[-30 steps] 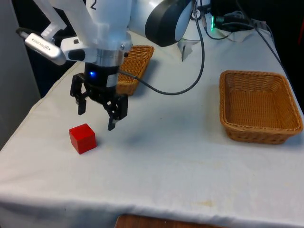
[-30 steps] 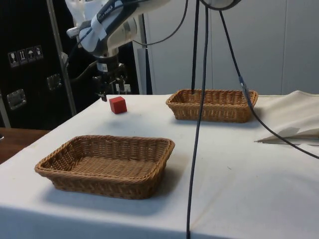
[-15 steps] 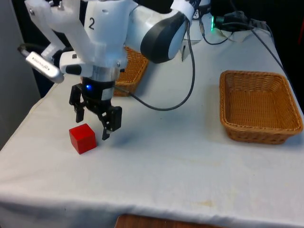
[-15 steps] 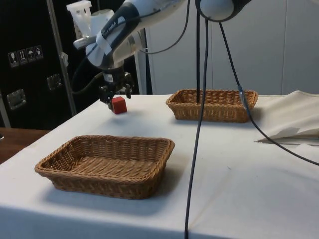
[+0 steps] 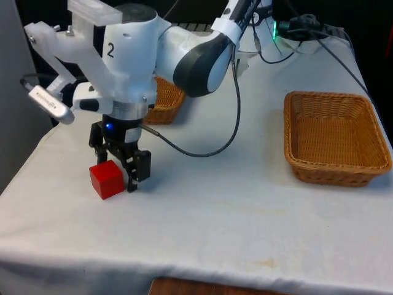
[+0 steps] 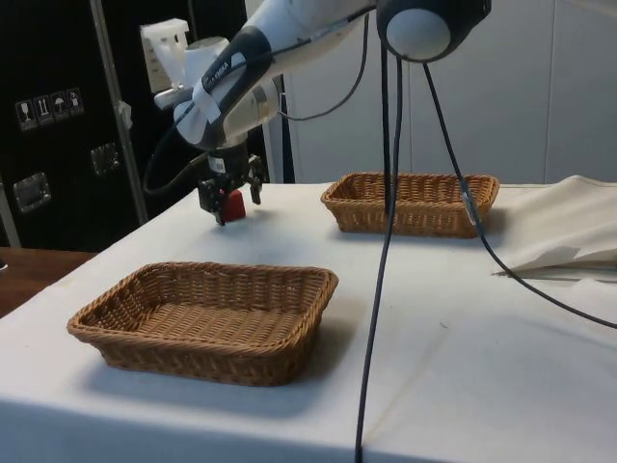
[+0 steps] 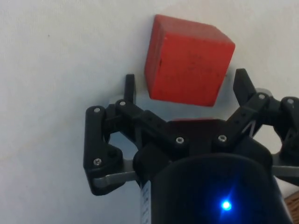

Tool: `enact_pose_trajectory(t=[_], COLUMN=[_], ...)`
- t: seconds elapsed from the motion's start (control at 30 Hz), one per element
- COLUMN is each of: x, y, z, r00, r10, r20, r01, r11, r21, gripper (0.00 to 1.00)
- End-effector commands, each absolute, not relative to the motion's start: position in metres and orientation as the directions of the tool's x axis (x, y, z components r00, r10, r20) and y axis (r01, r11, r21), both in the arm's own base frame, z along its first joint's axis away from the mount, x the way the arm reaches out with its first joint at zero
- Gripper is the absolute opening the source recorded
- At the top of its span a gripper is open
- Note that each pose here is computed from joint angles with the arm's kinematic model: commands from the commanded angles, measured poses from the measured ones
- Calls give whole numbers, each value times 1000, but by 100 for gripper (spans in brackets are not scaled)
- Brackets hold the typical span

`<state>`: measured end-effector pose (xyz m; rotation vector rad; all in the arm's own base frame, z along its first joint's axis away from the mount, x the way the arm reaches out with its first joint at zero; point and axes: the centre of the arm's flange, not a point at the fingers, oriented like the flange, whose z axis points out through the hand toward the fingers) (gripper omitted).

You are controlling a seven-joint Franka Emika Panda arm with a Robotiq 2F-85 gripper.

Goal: Pick up the red cube and place it into the right basket.

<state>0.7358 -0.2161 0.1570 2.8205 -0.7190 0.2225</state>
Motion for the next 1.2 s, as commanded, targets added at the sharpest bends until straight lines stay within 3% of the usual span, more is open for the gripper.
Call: enact_pose_trajectory(t=[0.0,0.3,0.5,1.17], x=[740,744,754,754], y=[-216,-219,-227,-230], z=[158,168,190,180], r00=[866,856,853,836], r10=[-458,-465,-468,-496], r20=[198,227,231,236], r01=[-490,-501,-503,-530], r11=[-856,-855,-856,-840], r21=[162,135,121,113], gripper=[100,100,100,97])
